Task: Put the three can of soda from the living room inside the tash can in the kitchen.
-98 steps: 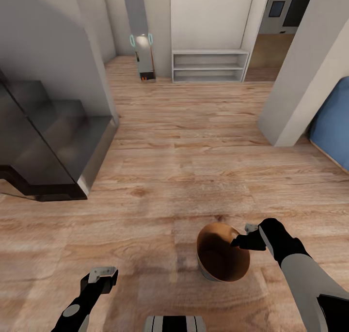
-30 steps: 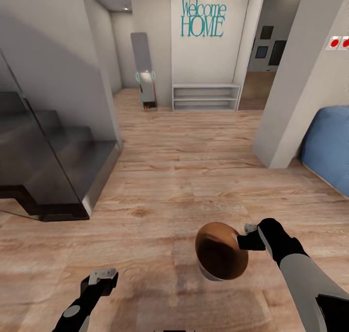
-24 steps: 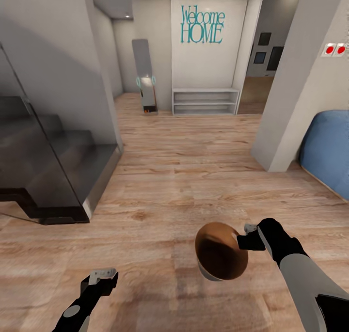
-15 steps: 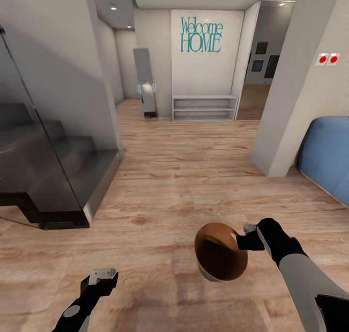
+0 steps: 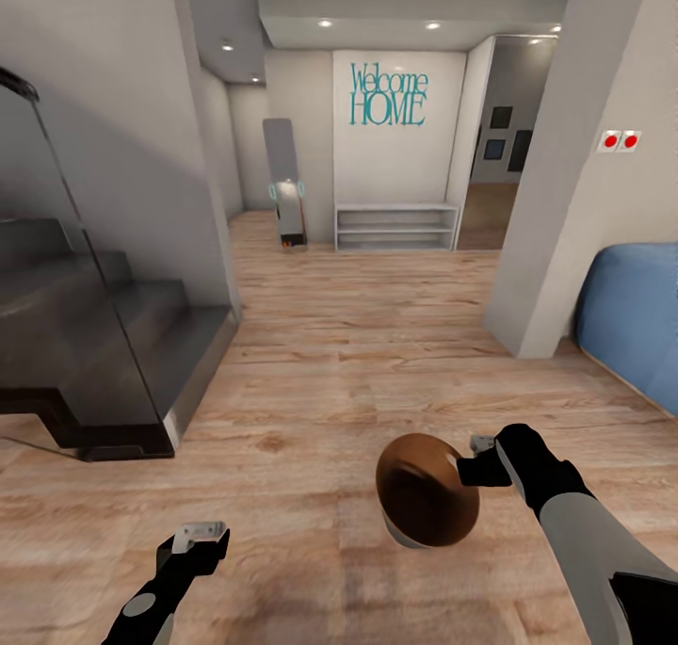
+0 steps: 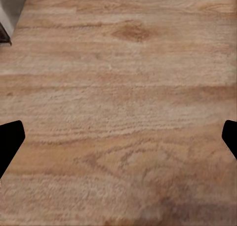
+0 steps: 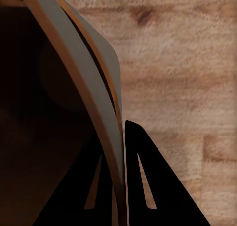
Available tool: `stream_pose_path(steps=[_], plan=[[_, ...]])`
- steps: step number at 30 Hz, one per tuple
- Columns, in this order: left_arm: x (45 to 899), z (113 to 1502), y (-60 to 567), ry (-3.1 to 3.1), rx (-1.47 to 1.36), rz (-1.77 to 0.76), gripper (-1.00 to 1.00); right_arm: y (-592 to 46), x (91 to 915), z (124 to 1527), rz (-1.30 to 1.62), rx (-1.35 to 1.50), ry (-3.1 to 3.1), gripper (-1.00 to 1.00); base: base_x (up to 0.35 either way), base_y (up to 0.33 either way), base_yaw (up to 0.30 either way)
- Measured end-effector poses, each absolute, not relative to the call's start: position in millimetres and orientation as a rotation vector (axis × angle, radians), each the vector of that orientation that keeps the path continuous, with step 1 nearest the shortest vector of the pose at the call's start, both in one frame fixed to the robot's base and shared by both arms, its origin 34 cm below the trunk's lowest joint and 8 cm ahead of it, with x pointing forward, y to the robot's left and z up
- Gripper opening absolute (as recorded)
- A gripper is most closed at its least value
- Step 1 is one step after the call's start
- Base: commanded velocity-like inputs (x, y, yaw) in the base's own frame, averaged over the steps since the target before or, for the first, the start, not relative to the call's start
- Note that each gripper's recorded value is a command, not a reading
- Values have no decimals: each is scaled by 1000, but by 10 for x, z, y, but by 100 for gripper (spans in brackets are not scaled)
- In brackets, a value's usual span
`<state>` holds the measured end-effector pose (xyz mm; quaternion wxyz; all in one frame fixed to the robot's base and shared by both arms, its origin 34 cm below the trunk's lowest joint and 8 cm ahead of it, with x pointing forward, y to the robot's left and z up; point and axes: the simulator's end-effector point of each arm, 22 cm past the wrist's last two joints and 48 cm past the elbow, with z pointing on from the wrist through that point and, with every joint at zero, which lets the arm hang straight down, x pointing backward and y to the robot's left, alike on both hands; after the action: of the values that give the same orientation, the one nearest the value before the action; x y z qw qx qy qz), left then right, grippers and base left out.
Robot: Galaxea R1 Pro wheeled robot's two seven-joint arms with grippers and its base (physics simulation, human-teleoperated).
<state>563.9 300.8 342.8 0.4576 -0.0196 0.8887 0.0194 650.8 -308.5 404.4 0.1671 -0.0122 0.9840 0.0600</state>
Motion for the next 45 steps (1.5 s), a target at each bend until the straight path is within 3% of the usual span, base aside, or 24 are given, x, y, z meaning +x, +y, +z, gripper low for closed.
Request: stream_pose_path(steps=[45], plan=[[5874, 4410, 3016, 2197, -51, 48, 100, -2986, 6742, 5021, 192, -38, 2807, -100, 0, 0, 0]])
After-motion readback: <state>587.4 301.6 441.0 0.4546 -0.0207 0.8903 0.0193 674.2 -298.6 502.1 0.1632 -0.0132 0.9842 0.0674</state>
